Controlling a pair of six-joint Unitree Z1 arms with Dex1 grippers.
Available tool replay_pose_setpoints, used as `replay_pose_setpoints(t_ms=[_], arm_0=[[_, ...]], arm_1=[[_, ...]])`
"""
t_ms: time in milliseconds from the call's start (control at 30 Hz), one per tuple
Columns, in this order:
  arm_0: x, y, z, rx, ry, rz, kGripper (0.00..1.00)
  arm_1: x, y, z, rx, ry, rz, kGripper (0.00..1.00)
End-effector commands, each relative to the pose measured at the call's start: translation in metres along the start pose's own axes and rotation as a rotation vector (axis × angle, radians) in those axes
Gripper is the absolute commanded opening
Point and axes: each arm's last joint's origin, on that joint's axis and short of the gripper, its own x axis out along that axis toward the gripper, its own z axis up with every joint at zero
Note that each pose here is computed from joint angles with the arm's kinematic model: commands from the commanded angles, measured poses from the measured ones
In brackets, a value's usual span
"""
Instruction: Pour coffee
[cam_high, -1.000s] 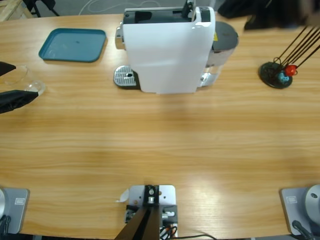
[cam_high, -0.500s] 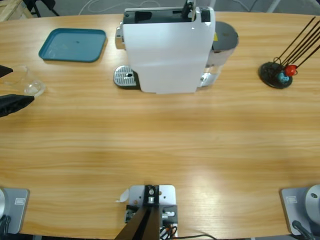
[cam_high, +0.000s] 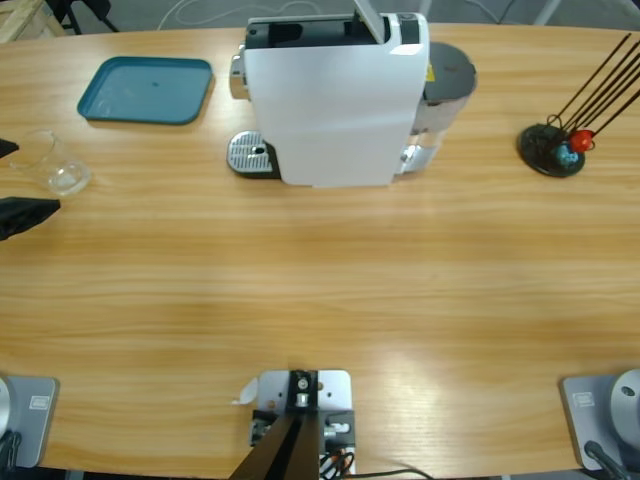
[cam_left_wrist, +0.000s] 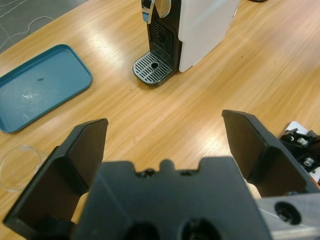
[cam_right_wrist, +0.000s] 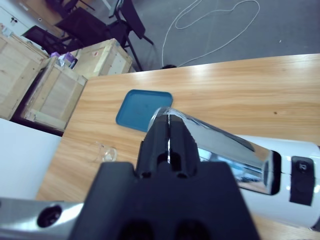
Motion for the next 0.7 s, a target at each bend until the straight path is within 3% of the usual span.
replay_pose_setpoints(t_ms=[33,333,700], arm_0=[[-0.014,-0.003,-0.019,-0.015,0.017,-0.009,1.000],[-0.015,-0.003,-0.008,-0.013,0.008,-0.006,1.000],[-0.012,-0.002,-0.002,-0.015,0.015,-0.007,1.000]], arm_1=[[0.054,0.000,-0.056,-0.065,0.164,-0.072,0.000],[0.101,-0.011,-0.120,-0.112,0.313,-0.093,0.000],[0.121,-0.030,-0.160,-0.132,0.429,-0.170,0.000]])
